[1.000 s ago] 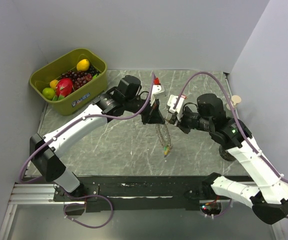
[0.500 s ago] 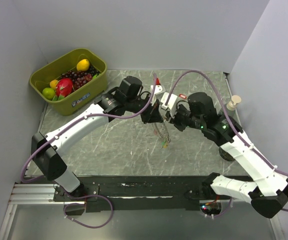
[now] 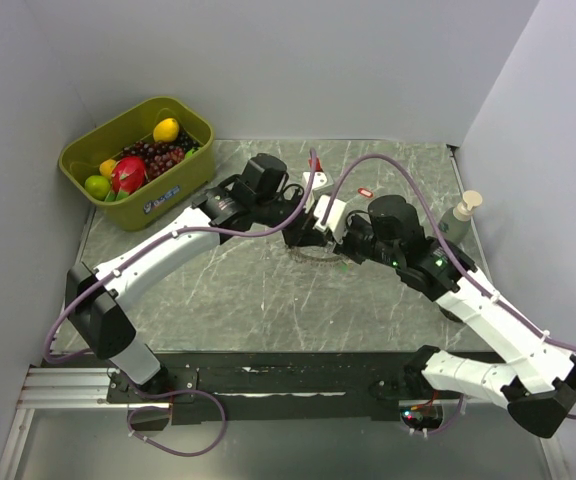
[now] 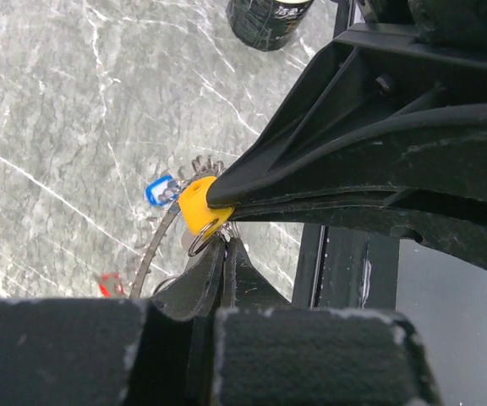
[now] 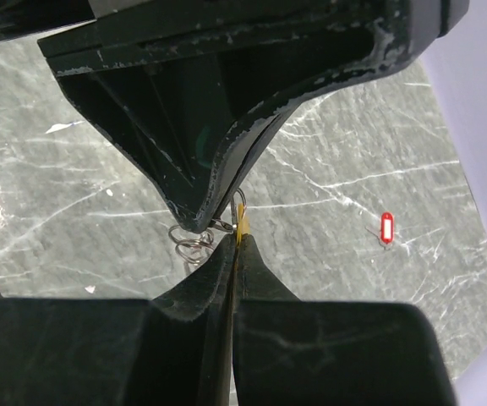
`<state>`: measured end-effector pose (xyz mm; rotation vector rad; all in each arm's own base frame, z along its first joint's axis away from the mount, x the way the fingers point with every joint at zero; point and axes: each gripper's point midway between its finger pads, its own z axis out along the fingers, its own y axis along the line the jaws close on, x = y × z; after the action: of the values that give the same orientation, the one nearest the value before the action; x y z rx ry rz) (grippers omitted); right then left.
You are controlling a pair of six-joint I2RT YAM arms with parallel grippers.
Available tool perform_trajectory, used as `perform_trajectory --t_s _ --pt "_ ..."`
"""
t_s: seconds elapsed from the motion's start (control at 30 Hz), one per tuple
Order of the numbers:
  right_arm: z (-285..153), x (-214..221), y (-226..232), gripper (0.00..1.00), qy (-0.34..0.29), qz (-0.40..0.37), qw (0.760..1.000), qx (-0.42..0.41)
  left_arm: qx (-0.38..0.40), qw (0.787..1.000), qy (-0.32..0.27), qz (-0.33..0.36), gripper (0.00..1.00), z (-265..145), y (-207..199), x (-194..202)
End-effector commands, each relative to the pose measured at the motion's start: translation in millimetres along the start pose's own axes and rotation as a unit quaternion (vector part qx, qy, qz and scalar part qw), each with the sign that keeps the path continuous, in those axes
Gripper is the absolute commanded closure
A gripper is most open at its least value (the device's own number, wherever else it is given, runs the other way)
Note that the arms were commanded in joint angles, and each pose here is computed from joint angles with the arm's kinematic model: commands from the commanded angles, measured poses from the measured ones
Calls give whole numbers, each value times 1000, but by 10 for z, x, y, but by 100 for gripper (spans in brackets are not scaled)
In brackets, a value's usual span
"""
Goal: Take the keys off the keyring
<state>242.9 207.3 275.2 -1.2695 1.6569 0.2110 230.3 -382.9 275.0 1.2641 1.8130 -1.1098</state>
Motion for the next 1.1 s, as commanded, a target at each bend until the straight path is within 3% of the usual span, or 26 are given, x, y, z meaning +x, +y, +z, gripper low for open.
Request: perform_trajectory --t_s 0.0,0.63,1.0,1.07 --pt "-162 -626 -43 100 -116 -13 993 -9 56 996 -54 53 99 10 -343 -379" --pt "-400 -1060 -76 100 -169 53 983 -44 60 996 -39 62 99 110 -397 -347" --pt "-176 -954 -418 100 -132 96 986 42 70 994 -21 80 99 201 -505 -286" --pt "-205 -999 -357 100 -140 94 985 24 71 994 -19 83 99 214 -514 -276"
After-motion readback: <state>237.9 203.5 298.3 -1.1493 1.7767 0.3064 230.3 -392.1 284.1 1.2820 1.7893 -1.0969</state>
